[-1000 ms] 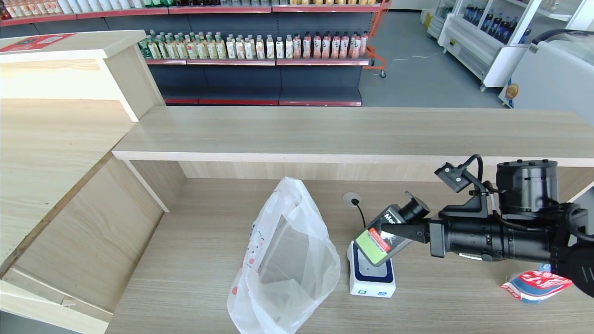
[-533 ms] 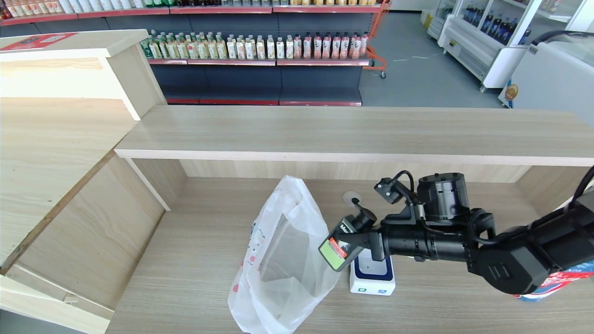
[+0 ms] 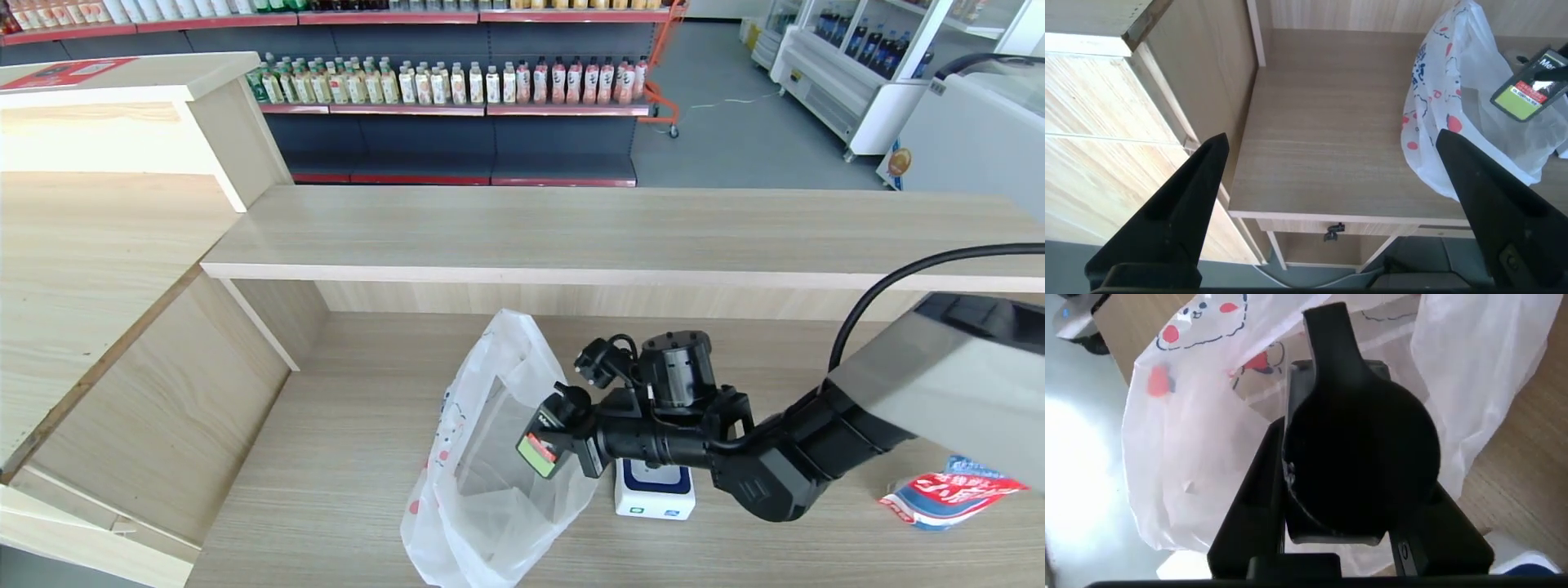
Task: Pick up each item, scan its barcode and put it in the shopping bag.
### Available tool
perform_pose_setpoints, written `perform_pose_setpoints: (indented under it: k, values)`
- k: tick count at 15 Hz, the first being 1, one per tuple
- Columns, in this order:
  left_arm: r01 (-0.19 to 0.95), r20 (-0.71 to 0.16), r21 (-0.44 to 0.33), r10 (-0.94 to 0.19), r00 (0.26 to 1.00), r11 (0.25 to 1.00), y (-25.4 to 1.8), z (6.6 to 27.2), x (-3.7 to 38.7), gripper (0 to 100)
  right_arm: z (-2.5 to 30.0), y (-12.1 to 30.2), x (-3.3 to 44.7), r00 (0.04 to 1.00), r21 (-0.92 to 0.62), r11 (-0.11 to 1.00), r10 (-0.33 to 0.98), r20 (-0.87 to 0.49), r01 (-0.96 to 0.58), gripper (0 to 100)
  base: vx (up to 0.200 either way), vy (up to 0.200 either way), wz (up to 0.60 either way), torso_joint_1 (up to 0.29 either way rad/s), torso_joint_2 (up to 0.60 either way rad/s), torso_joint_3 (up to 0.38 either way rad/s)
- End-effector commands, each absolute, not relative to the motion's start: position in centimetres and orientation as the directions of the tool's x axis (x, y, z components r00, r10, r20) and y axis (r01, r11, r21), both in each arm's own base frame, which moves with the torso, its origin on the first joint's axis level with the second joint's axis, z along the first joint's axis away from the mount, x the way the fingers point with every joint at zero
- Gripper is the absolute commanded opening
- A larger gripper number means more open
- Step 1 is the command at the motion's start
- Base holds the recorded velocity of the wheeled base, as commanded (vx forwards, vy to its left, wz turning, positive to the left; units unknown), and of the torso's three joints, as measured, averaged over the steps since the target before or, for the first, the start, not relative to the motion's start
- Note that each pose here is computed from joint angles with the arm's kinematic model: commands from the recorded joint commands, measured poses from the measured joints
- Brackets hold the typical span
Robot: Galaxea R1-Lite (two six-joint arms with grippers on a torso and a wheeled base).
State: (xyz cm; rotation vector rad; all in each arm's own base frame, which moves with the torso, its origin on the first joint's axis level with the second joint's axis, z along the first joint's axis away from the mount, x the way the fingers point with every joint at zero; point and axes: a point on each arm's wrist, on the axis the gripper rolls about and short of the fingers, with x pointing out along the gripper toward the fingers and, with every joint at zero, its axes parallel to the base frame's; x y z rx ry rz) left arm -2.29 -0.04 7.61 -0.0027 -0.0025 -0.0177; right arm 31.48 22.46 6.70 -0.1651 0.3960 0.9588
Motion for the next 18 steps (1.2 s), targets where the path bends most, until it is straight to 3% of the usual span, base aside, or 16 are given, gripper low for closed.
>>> perform_pose_setpoints:
  k: [1,5,9,10,13,18]
  values:
    - [0.017,0.003,-0.003,-0.017,1.000,1.000,0.0,7.6,-2.3,100,4.2,24.2,31.9,0.483,-0.019,0.521,0.775,-0.408,-0.853,0,0.000,0.000,0.00,0.000,0.00,0.000]
    - [0.018,0.003,-0.003,-0.018,1.000,1.000,0.0,7.6,-2.3,100,2.1,25.1,32.9,0.480,-0.172,0.451,0.776,-0.408,-0.876,0,0.000,0.000,0.00,0.000,0.00,0.000]
    - [0.018,0.003,-0.003,-0.018,1.000,1.000,0.0,7.6,-2.3,100,1.2,25.9,33.8,0.490,-0.208,0.444,0.787,-0.376,-0.872,0,0.000,0.000,0.00,0.000,0.00,0.000]
    - [0.018,0.003,-0.003,-0.018,1.000,1.000,0.0,7.6,-2.3,100,1.2,26.1,33.7,0.486,-0.203,0.441,0.790,-0.374,-0.874,100,0.000,0.000,0.00,0.000,0.00,0.000]
    - [0.018,0.003,-0.003,-0.018,1.000,1.000,0.0,7.6,-2.3,100,2.0,26.1,33.5,0.483,-0.134,0.468,0.797,-0.364,-0.874,100,0.000,0.000,0.00,0.000,0.00,0.000]
    - [0.018,0.003,-0.003,-0.018,1.000,1.000,0.0,7.6,-2.3,100,7.6,24.5,33.4,0.532,0.265,0.595,0.801,-0.273,-0.759,100,0.000,0.000,0.00,0.000,0.00,0.000]
